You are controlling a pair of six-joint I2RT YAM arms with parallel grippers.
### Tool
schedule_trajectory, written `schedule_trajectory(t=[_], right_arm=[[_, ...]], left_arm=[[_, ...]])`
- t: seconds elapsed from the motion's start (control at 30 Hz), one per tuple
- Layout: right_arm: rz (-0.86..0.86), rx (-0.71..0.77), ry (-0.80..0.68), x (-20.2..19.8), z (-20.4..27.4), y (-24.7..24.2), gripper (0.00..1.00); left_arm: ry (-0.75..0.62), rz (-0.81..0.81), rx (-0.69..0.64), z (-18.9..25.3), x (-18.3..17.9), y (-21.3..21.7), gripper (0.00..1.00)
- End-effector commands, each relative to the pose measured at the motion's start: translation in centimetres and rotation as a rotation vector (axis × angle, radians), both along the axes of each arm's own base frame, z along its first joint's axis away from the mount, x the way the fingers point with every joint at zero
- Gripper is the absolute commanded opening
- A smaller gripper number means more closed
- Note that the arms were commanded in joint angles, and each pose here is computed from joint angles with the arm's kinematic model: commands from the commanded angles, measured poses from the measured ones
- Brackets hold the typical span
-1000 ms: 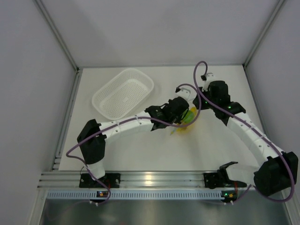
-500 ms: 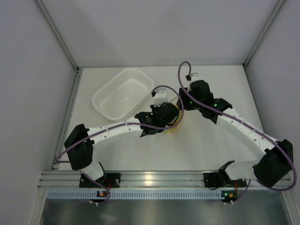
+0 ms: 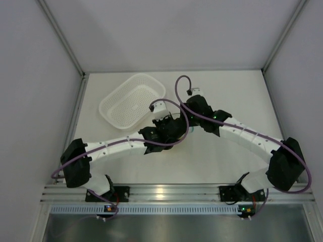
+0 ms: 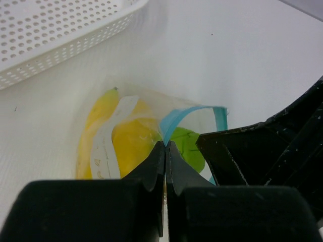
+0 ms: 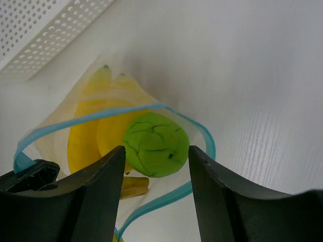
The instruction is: Open the zip-top bag and remove the fake food
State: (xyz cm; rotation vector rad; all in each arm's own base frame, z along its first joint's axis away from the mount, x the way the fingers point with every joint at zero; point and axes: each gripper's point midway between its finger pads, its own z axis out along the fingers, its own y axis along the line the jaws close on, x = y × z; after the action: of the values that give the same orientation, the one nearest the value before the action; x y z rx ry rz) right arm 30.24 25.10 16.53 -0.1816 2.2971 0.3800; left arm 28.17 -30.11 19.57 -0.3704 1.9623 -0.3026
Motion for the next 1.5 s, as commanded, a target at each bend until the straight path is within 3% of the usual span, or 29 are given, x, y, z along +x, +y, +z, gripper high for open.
schedule_trajectory(t=[0.0, 0.33, 0.67, 0.87, 0.97, 1.0, 1.07, 1.1, 1.2, 1.47], right_arm=[[-0.039, 0.098, -0.049, 0.4, 1.1, 1.1, 0.55], [-0.124, 0.027, -0.021, -0.3, -2.8, -2.0, 0.58], [-0.183, 0.139, 0.001, -0.3, -4.6, -3.1, 0.59], [-0.172, 0.218, 0.053, 0.0, -6.5, -2.0, 0.45], [-0.172, 0.23, 0.061, 0.1, -6.8, -1.6, 0.34], [-0.174, 0.234, 0.055, 0.2, -6.6, -1.6, 0.23], [-0.182, 0.222, 0.038, 0.4, -6.3, -1.9, 0.15], [-0.185, 0.209, 0.029, 0.6, -6.1, -2.2, 0.04], [-0.199, 0.083, -0.036, 1.8, -3.4, -3.5, 0.0], [-0.203, -0.467, -0.124, 2.4, 2.1, -9.7, 0.0]], left_arm=[[-0.076, 0.08, -0.129, 2.6, 0.5, 0.7, 0.0], [-0.087, 0.112, -0.178, 2.6, 0.2, 1.6, 0.0], [-0.088, 0.12, -0.205, 2.7, 0.1, 1.8, 0.0], [-0.081, 0.126, -0.241, 2.6, -0.1, 1.9, 0.0], [-0.081, 0.128, -0.258, 2.8, -0.2, 1.9, 0.0], [-0.08, 0.128, -0.263, 2.8, -0.2, 1.9, 0.0], [-0.078, 0.127, -0.265, 2.7, -0.3, 1.9, 0.0], [-0.079, 0.126, -0.271, 2.8, -0.3, 1.9, 0.0], [-0.09, 0.091, -0.271, 3.2, -0.3, 1.6, 0.0], [0.004, 0.058, -0.241, -0.1, 0.3, 2.4, 0.0]])
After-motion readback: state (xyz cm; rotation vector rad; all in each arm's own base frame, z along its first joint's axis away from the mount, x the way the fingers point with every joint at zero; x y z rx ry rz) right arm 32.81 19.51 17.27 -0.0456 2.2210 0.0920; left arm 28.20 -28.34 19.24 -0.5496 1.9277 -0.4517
